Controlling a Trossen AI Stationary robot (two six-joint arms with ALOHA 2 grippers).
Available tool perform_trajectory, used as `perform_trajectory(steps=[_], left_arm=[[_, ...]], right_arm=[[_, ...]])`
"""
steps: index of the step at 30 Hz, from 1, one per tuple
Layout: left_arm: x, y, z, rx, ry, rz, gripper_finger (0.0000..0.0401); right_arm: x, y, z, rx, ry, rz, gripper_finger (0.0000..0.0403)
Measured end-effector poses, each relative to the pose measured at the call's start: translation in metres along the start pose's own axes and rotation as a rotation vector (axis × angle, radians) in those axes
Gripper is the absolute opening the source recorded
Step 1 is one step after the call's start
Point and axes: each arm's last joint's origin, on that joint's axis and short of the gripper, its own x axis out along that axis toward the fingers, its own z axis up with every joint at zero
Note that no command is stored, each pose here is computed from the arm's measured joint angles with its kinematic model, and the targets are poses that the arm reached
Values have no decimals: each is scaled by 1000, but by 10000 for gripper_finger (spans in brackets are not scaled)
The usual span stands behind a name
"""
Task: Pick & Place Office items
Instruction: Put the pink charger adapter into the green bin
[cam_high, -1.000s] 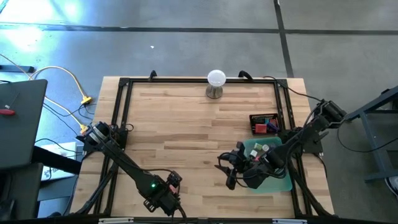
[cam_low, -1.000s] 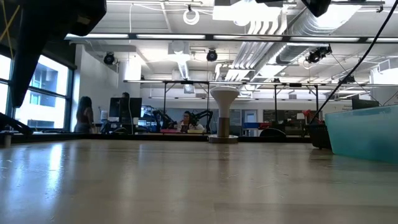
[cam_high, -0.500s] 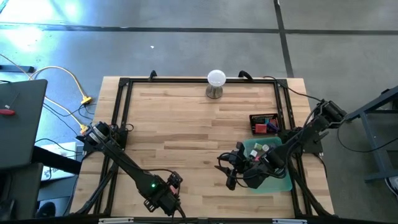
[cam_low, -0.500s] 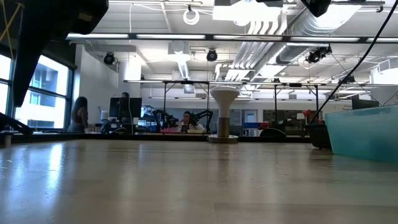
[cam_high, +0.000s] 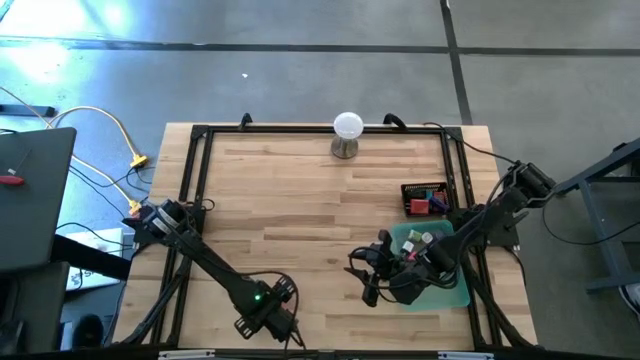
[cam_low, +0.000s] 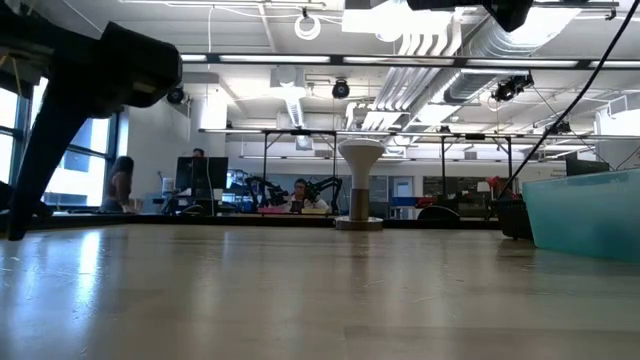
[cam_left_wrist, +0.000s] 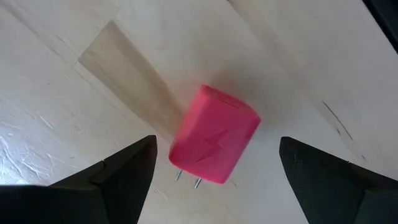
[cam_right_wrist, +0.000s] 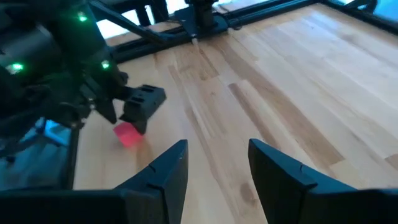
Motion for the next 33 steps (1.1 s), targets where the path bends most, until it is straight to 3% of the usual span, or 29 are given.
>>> perform_trajectory(steps=[16,24,33], left_arm=[[14,4,-5,-5,-29,-74,315],[14,5,-5,22,-24,-53,311],[14,7,-5,31,-32,-61,255]], right_arm=[[5,1,-3,5,31,30,155],[5,1,-3,6,30,30,155],[5,1,-3,6,30,30,155]])
